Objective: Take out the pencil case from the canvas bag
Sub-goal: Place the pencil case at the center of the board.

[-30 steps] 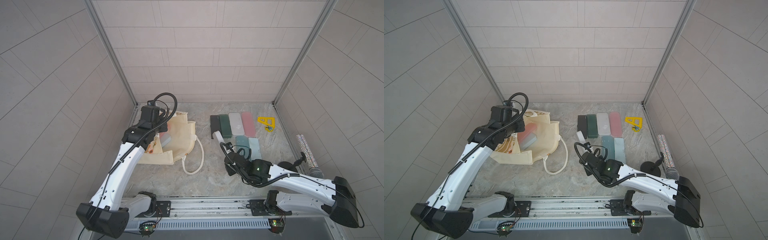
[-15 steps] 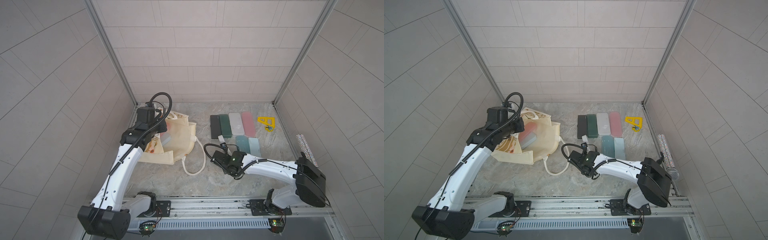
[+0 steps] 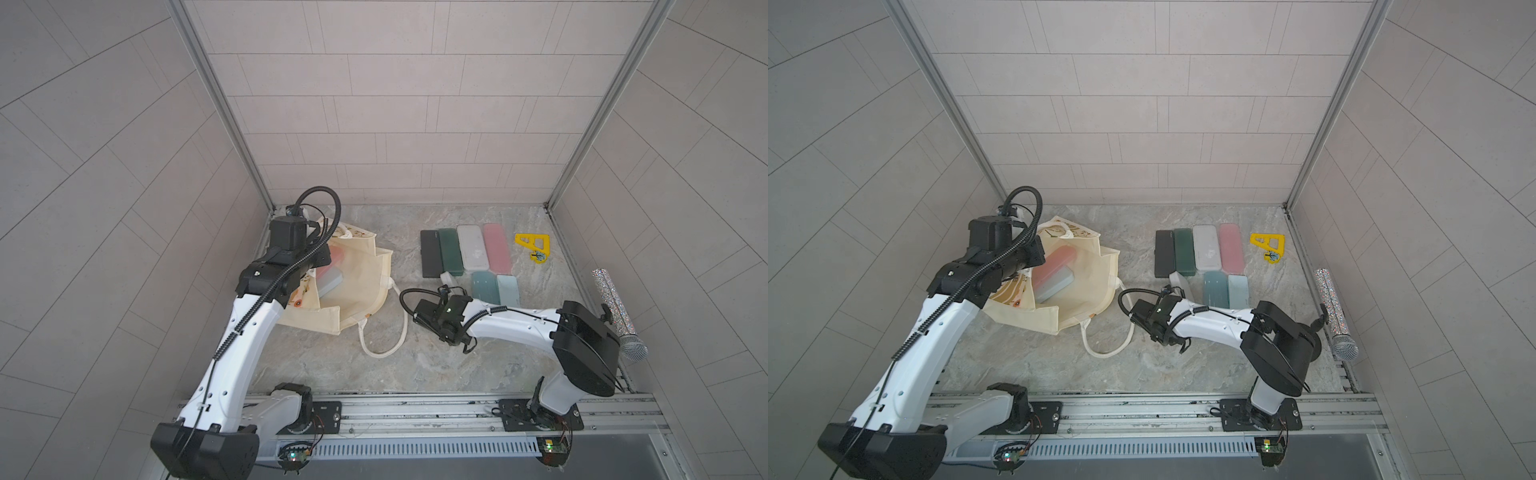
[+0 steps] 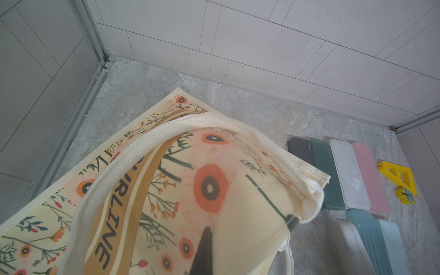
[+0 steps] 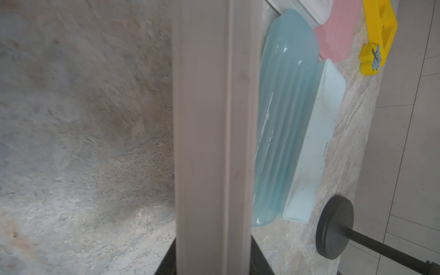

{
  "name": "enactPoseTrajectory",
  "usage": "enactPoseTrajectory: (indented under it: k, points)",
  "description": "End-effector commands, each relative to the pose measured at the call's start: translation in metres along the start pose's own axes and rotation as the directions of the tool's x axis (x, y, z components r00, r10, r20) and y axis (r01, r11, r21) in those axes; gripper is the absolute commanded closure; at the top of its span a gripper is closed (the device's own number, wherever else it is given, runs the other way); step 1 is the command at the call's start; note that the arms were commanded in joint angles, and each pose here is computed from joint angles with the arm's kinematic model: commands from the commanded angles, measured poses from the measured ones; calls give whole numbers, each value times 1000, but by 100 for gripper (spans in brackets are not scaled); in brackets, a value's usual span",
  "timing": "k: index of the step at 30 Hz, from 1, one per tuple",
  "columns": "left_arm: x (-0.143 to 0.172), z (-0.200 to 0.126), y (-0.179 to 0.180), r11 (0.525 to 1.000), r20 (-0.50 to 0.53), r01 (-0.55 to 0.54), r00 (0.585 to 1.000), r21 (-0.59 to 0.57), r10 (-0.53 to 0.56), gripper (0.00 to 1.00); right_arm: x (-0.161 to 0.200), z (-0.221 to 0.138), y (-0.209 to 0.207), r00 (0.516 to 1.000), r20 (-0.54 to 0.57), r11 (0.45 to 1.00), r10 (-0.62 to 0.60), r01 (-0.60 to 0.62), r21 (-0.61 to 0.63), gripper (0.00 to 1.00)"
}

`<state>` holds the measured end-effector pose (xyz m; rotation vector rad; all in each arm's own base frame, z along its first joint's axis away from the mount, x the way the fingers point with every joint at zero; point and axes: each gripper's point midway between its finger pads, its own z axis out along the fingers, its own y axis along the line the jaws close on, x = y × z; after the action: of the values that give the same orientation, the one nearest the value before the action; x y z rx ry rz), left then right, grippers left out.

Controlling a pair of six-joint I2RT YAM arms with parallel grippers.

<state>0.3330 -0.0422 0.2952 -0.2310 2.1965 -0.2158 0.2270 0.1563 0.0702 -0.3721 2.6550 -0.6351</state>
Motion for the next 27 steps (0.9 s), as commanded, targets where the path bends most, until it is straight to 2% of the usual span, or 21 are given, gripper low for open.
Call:
enactPoseTrajectory:
  k: [1, 10, 16, 21, 27]
  points:
    - [-5, -6, 2, 1000, 32, 12, 999, -1, -12, 100, -1, 0, -5, 1000, -3, 999, -13, 13, 41, 65]
    - [-5, -5, 2, 1000, 29, 12, 1000, -1, -11, 100, 0, 3, 14, 999, -19, 999, -33, 33, -5, 48]
    - [-4, -5, 0, 1000, 24, 11, 1000, 6, -11, 100, -8, -7, 24, 1000, 27, 997, -16, 18, -69, 39]
    - [-1, -3, -4, 999, 12, 4, 1000, 33, -4, 100, -16, -20, 45, 996, 75, 971, 41, -21, -237, 33]
    - [0, -8, -9, 998, 17, -13, 1000, 64, 12, 100, -33, -34, 44, 984, 142, 934, 106, -50, -353, 34]
